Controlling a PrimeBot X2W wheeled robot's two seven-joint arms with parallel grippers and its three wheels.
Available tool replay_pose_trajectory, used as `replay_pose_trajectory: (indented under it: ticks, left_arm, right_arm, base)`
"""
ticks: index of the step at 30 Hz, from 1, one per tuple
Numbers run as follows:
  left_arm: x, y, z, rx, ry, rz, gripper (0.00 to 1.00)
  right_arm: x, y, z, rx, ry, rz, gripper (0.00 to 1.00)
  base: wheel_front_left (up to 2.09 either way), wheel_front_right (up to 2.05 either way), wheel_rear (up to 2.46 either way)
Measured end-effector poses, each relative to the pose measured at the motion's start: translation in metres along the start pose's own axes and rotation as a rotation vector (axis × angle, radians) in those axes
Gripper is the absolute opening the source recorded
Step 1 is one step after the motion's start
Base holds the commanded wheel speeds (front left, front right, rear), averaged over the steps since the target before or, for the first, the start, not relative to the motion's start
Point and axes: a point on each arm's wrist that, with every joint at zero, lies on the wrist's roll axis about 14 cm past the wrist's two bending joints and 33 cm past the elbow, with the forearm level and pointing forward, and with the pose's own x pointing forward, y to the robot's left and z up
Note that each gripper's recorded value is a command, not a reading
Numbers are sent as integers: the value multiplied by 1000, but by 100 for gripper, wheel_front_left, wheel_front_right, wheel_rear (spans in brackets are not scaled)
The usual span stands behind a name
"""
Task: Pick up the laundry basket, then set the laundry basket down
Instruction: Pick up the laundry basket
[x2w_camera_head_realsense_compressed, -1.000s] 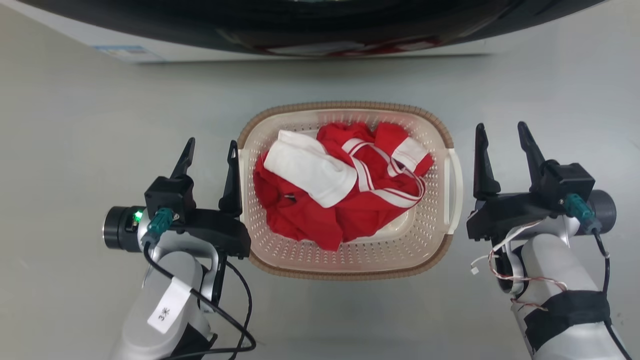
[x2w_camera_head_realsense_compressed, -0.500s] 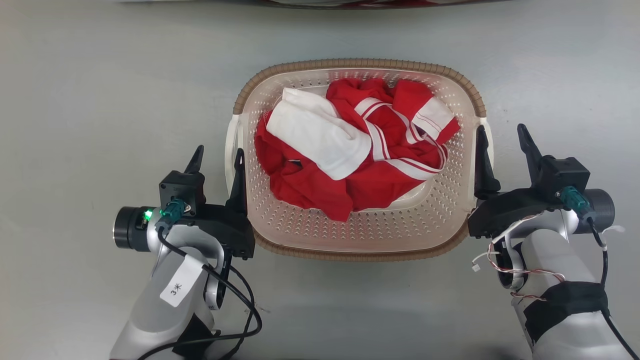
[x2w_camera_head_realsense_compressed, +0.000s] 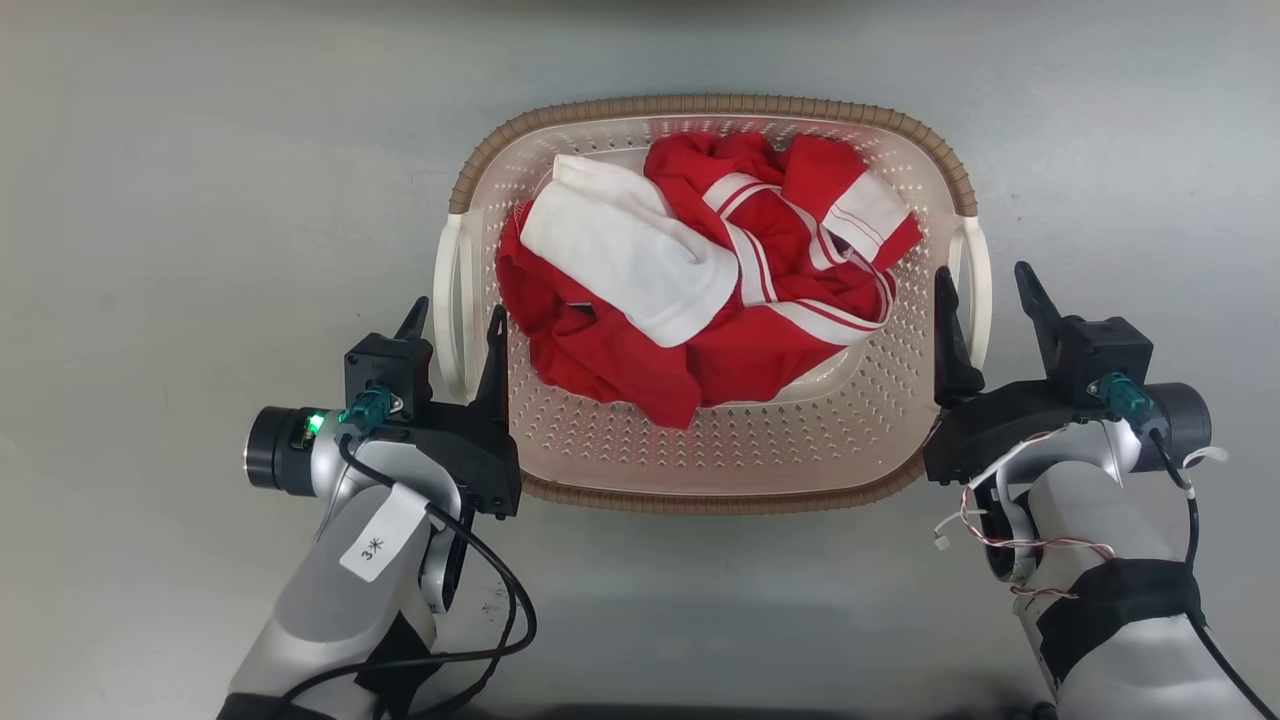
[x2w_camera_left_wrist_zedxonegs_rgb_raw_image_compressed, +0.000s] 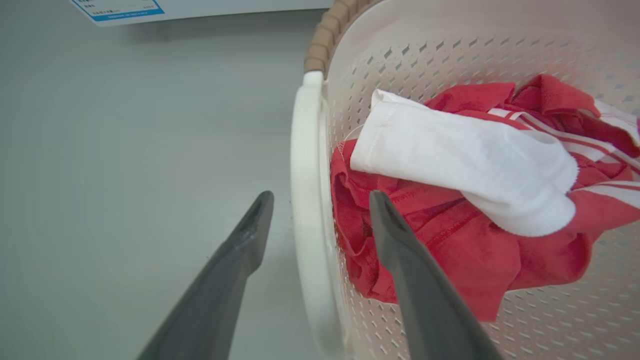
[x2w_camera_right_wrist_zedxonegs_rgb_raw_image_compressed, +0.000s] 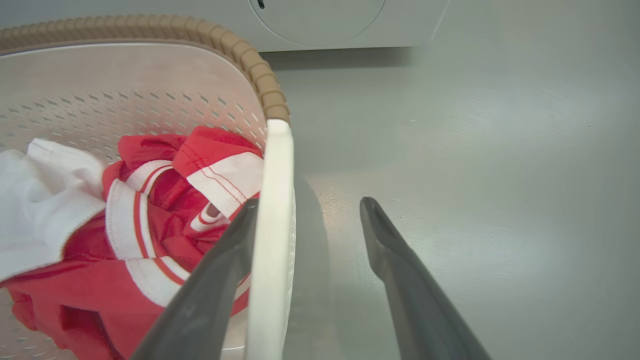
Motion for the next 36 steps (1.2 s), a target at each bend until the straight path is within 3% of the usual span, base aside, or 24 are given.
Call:
replay_pose_trajectory:
  ticks: [16,19,21,22,26,27,28,29,30,31,32,36]
  left_arm:
    - [8,-1,-22,7,81,-15,100]
    - [10,-2,-18,11,72,-21,100]
    - [11,-4,-16,11,71,-27,100]
    - [11,-4,-16,4,72,-27,99]
    - [9,-7,-20,2,84,-36,65]
    - [9,-8,-20,2,86,-38,50]
    - [9,-9,-20,4,87,-43,44]
    - [9,-10,-21,7,88,-48,44]
    - [8,-10,-22,9,92,-48,27]
    - [7,-9,-23,11,95,-47,8]
    - [7,-9,-23,9,98,-47,0]
    - [8,-11,-19,4,93,-51,0]
  right_arm:
    - [13,10,-20,-15,64,42,100]
    - [14,12,-21,-17,72,51,74]
    - [15,13,-21,-19,74,54,48]
    - [15,13,-22,-18,75,56,44]
    - [14,18,-25,-15,89,67,33]
    - [14,18,-27,-18,94,70,27]
    - [13,19,-28,-18,97,71,19]
    - [14,19,-28,-13,99,70,19]
    - [15,19,-27,-8,99,68,0]
    - [15,19,-26,-6,98,67,0]
    - [16,18,-25,-4,96,62,0]
    - [15,18,-27,9,107,54,0]
  base:
    - [0,0,0]
    - [0,0,0]
    - [0,0,0]
    - [0,0,0]
    - [0,0,0]
    - [0,0,0]
    - [0,0,0]
    - [0,0,0]
    - [0,0,0]
    - [0,0,0]
    - [0,0,0]
    - [0,0,0]
